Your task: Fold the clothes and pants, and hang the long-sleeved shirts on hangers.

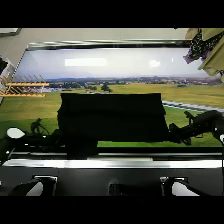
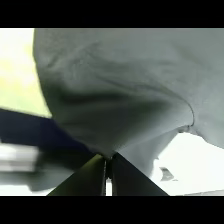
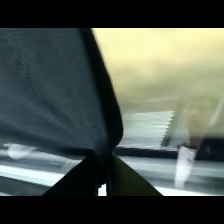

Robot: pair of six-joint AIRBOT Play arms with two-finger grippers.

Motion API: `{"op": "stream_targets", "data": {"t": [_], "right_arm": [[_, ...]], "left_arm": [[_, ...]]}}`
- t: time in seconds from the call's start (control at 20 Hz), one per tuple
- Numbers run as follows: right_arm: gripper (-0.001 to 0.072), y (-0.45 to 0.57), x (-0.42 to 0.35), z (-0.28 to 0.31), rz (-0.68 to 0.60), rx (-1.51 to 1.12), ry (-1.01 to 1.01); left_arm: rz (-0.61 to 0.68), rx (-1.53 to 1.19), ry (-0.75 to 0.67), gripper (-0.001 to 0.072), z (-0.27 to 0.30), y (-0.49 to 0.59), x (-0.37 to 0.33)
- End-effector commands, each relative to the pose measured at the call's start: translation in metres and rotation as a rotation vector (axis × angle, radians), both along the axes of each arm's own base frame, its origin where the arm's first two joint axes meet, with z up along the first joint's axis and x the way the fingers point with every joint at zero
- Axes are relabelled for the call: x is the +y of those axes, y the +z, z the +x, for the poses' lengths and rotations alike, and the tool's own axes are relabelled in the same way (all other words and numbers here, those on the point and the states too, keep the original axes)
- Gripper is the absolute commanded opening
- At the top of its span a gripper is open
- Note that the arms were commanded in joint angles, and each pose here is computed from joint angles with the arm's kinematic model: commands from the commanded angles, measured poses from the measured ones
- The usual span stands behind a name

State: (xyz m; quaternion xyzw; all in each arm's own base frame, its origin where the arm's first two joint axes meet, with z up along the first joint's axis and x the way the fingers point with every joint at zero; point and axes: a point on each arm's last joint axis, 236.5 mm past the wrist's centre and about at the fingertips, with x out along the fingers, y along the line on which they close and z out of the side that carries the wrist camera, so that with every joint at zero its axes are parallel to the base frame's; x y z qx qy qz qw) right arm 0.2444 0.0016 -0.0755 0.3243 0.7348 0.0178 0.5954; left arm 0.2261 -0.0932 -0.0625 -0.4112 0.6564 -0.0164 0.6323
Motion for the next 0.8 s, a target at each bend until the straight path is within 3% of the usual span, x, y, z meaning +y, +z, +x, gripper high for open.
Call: {"op": "stream_targets", "data": {"t": [0.0, 0.2, 0.35, 0.45, 0.75], "right_arm": [[0.0026, 0.021, -0.007, -0.027, -0.062, 0.066, 0.008], [0.0026, 0.053, -0.001, -0.042, -0.072, 0.042, 0.011], [0.0026, 0.068, 0.002, -0.022, -0.088, -0.115, 0.003], [0.0026, 0.079, 0.014, 0.013, -0.031, -0.284, -0.005], [0.0027, 0.055, 0.019, 0.078, -0.179, -0.46, 0.058]], "left_arm": [[0.053, -0.003, -0.005, 0.0015, -0.016, 0.032, 0.029], [0.101, -0.058, 0.034, 0.0014, -0.035, 0.06, 0.039], [0.094, -0.111, 0.052, 0.0013, -0.025, 0.068, 0.037], [0.102, -0.14, 0.021, 0.0013, -0.009, 0.068, 0.043], [0.121, -0.163, -0.062, 0.0013, 0.07, 0.067, 0.064]]}}
